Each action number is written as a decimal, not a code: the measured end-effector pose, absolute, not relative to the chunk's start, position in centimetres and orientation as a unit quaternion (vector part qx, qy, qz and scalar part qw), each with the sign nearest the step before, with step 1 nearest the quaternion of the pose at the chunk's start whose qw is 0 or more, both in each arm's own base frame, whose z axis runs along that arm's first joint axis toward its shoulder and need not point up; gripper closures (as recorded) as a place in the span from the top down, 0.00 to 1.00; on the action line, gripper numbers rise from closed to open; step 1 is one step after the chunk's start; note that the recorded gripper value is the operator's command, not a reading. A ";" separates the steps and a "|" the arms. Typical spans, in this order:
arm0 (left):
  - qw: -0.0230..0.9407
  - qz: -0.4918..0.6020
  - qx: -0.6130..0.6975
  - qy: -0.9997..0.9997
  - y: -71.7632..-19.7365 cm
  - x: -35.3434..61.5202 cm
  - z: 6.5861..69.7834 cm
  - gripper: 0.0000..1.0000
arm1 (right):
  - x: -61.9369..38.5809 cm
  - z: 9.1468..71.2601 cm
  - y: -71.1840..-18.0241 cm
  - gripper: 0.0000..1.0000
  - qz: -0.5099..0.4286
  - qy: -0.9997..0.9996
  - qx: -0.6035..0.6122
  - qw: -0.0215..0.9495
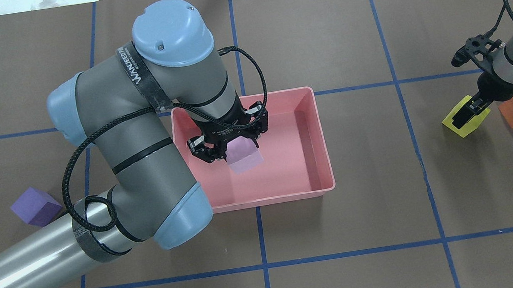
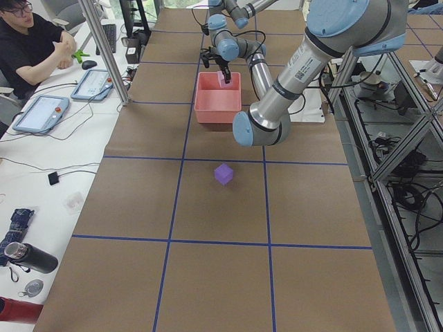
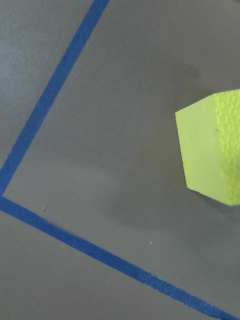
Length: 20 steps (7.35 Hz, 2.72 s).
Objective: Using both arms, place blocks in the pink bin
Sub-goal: 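Drop pink cube into bin with left gripper while right grasps yellow cube, then carry yellow cube over bin with right gripper while left moves to purple cube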
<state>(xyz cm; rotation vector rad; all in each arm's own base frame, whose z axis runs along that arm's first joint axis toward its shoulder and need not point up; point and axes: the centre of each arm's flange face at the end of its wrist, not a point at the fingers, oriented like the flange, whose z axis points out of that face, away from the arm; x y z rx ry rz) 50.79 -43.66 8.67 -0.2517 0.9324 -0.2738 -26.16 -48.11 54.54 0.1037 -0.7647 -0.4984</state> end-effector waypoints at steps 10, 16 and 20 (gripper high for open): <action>0.900 -0.074 -0.023 0.428 -44.0 46.9 9.0 1.00 | -17.9 40.2 -53.2 0.00 -0.159 -0.470 0.076 0.865; 0.927 0.071 0.050 0.364 -40.0 29.6 23.8 1.00 | -33.8 20.2 -49.2 0.00 -0.025 -0.507 0.025 0.861; 0.923 0.175 0.073 0.335 -38.9 27.9 28.0 1.00 | -44.1 17.3 -43.5 0.00 0.005 -0.465 0.021 0.885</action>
